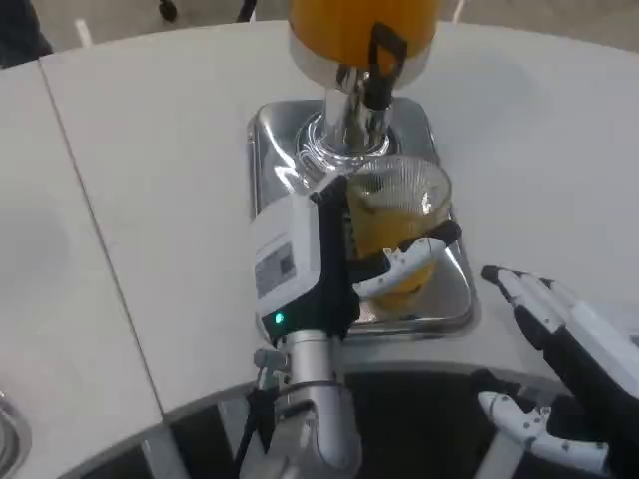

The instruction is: Grasp the cup under the faucet to collect the drink, then remove the cup.

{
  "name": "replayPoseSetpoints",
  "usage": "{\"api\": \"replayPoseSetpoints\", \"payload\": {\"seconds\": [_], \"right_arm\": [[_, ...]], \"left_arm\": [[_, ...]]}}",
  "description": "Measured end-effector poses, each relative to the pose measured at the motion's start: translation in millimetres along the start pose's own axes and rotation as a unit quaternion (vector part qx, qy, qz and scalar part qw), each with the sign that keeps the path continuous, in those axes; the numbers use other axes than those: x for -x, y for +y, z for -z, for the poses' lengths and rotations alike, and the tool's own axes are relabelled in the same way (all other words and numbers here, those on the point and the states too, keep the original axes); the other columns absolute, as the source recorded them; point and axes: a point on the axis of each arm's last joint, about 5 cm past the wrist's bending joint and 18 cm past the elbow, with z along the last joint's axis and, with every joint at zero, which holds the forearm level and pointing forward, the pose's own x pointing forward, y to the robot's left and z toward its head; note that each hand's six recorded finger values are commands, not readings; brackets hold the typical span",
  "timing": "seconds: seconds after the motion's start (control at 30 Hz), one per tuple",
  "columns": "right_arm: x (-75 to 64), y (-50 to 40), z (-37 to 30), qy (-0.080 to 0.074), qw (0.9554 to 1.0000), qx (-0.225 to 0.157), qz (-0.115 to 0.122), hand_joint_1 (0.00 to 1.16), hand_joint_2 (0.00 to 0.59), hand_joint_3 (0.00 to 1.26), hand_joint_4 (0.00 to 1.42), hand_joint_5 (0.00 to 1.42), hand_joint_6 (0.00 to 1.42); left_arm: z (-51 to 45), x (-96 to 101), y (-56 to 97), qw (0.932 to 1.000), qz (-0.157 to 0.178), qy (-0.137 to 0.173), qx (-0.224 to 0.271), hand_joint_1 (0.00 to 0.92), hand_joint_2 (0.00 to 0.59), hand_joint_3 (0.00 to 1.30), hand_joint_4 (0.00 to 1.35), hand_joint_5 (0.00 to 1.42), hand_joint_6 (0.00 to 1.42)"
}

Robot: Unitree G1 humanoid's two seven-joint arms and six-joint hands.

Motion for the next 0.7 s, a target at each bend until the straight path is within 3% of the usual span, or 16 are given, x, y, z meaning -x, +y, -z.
{"api": "replayPoseSetpoints", "payload": {"seconds": [0.3,0.5,0.7], "right_arm": [[-3.3,1.0,2.0,0.002,1.0000,-0.003,-0.006,0.30,0.501,0.00,0.00,0.00,0.05],[-4.8,1.3,2.0,0.000,1.0000,-0.004,-0.004,0.30,0.501,0.00,0.00,0.00,0.05],[-5.7,3.0,-1.1,-0.016,0.9999,-0.003,-0.004,0.31,0.501,0.00,0.00,0.00,0.05]], "left_arm": [[6.2,-1.8,4.1,1.0000,-0.008,-0.002,0.005,0.614,0.046,1.07,1.07,1.42,1.42],[20.5,-6.3,17.9,0.9996,-0.024,-0.004,-0.012,0.603,0.040,1.07,1.08,1.42,1.42],[33.0,-10.9,33.3,0.9987,-0.039,-0.006,-0.031,0.599,0.045,1.08,1.09,1.42,1.42]]}}
